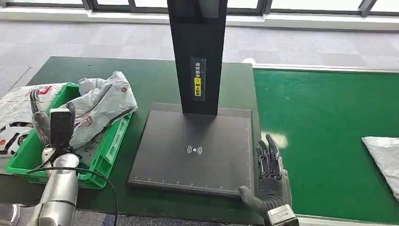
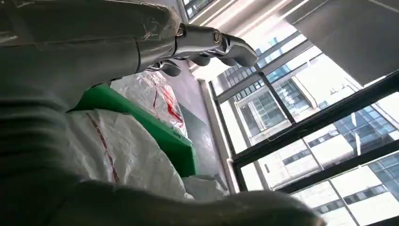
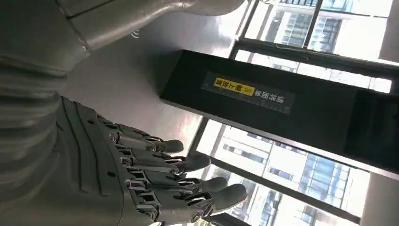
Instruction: Moved the parcel from conveyor to table for the left to box.
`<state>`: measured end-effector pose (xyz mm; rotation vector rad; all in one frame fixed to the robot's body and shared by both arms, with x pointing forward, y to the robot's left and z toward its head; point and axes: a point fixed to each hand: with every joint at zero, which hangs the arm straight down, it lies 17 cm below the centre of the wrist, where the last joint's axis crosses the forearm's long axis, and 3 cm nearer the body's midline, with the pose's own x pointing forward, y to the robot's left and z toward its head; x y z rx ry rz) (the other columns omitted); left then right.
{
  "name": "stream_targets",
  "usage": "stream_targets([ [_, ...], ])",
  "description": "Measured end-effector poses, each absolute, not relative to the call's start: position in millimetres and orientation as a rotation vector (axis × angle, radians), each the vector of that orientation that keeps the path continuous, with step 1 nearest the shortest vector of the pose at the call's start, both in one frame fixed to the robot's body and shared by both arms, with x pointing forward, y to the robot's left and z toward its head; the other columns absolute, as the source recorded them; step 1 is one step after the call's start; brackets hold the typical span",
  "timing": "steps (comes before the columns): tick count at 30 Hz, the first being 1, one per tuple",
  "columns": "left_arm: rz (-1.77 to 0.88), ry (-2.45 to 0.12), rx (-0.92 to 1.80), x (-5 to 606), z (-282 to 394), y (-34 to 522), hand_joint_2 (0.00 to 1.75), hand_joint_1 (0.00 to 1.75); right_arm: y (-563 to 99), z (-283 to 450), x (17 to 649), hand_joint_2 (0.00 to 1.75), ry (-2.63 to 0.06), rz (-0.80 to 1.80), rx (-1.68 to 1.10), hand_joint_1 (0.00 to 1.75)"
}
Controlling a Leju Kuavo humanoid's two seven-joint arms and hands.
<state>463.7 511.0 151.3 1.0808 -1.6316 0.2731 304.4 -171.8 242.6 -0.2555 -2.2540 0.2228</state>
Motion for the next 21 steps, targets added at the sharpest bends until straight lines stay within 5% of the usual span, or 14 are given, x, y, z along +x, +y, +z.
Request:
stream_targets([
  [14,0.408,-1.661,1.035,427,138,498,0.00,0.00,-163,239,310,1.75,-2.240,0.249,-0.217,0.00],
  [21,0.480,-1.690,0.937,385,115,448,0.00,0.00,-165,228,311,1.75,-2.193,0.278,-0.277,0.00],
])
